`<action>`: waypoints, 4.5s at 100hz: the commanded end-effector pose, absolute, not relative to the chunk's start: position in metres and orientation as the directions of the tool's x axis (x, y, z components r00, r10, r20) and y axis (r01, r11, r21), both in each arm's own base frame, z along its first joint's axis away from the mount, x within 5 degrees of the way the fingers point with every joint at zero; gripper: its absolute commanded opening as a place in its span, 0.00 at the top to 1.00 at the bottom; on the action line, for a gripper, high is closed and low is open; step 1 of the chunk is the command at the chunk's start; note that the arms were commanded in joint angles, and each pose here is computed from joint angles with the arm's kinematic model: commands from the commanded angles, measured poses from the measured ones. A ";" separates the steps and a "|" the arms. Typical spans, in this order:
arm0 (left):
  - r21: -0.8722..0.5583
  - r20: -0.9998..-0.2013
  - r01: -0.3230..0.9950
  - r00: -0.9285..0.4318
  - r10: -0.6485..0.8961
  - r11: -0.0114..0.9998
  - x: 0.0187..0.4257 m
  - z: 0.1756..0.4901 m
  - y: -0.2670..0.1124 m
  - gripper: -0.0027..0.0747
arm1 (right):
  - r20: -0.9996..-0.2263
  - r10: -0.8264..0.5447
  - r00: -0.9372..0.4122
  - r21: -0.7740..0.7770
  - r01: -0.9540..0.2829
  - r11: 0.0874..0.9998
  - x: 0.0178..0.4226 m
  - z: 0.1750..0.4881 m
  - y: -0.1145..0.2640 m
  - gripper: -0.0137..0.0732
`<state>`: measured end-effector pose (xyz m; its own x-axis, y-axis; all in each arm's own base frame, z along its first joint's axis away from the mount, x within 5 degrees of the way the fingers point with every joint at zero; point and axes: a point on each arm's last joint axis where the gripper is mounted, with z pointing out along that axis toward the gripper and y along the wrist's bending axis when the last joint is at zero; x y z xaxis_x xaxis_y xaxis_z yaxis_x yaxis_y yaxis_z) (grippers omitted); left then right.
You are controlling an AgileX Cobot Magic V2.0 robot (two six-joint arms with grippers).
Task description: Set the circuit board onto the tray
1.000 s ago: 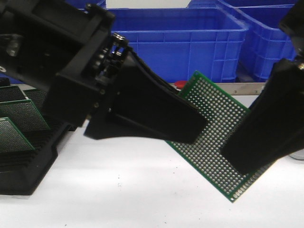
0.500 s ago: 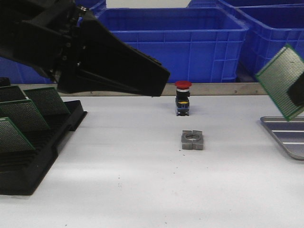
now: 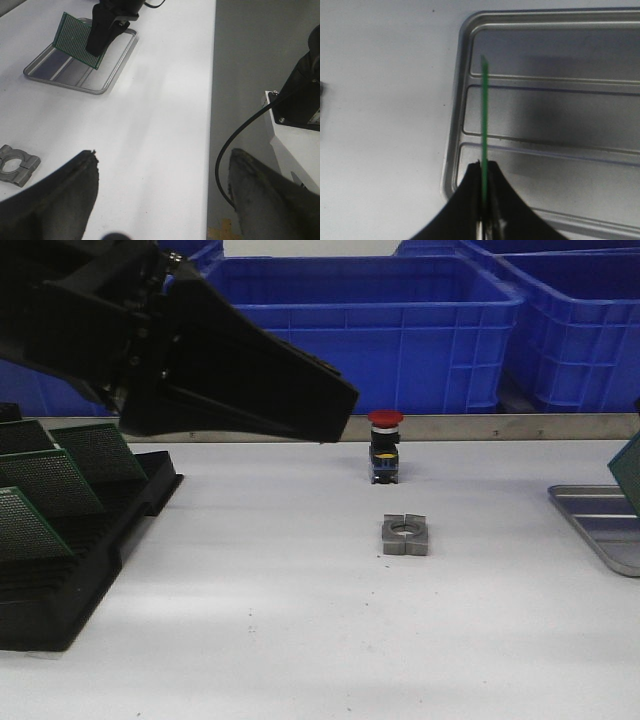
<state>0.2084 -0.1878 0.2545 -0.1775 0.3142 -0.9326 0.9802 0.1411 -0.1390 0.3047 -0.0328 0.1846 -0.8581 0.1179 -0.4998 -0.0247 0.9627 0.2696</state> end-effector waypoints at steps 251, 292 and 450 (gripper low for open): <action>0.338 -0.451 0.875 -0.173 0.876 0.347 0.264 0.242 -0.071 0.99 | -0.623 -0.085 -0.778 0.162 -0.235 0.958 0.320 0.266 -0.034 0.18; 0.151 -0.759 0.922 -0.123 0.639 0.357 0.244 0.293 -0.129 0.99 | -0.753 -0.399 -0.523 -0.064 -0.546 0.835 0.275 0.335 0.020 0.18; -0.110 -0.941 0.989 -0.136 0.309 0.101 0.208 0.297 -0.221 0.51 | -0.647 -0.696 -0.311 0.198 -0.950 0.241 0.229 0.297 0.155 0.92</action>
<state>0.2138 -0.2177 0.2745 -0.1571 0.3925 -0.9062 0.9839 0.1415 -0.1093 0.2323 0.1541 0.2815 -0.3075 -0.7350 -0.6043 -0.9516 0.2362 0.1968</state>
